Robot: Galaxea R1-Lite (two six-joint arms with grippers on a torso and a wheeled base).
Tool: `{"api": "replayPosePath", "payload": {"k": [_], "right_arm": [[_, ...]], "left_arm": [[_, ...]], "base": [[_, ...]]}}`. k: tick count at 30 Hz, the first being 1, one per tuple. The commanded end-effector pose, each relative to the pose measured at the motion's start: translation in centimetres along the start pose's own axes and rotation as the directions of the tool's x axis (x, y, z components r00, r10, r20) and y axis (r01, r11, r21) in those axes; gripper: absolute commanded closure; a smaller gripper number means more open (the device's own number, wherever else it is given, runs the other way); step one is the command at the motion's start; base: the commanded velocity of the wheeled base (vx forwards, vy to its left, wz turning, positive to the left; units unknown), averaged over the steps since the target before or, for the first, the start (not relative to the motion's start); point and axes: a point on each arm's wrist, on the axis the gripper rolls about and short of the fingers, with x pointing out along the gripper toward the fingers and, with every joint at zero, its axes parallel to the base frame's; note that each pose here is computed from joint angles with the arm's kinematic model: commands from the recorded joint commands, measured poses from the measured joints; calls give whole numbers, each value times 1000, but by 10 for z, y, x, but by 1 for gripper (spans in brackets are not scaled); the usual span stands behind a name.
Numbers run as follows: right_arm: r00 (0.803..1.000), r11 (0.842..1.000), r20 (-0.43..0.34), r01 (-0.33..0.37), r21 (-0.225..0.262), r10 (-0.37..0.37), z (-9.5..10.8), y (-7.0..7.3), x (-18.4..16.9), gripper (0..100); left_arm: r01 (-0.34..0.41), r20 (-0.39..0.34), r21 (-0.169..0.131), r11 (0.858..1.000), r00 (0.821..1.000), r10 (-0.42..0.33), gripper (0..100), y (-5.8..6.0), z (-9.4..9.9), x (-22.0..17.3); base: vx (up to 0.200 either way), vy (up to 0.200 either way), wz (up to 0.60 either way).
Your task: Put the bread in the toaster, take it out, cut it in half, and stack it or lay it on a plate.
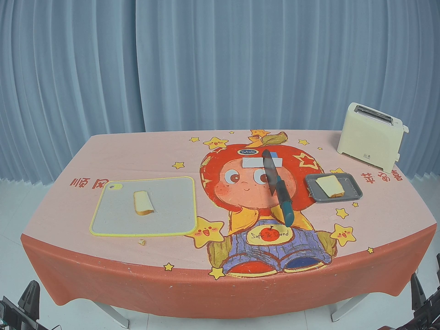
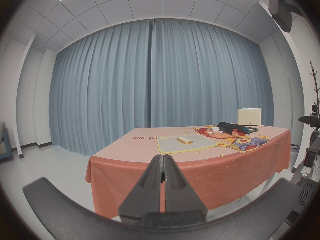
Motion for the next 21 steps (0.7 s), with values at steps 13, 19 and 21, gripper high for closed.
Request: {"api": "replayPosePath", "payload": {"k": [13, 19, 21], "right_arm": [[1000, 1000, 0, 1, 0, -1, -4, 0, 0, 0], [1000, 1000, 0, 0, 0, 0, -4, 0, 0, 0], [1000, 1000, -2, 0, 0, 0, -5, 0, 0, 0]], "left_arm": [[0, -1, 0, 1000, 1000, 0, 0, 0, -5, 0], [0, -1, 2, 1000, 1000, 0, 0, 0, -5, 0], [-2, -1, 2, 1000, 1000, 2, 0, 0, -5, 0]], "base": [[0, 0, 0], [0, 0, 0], [0, 0, 0]]}}
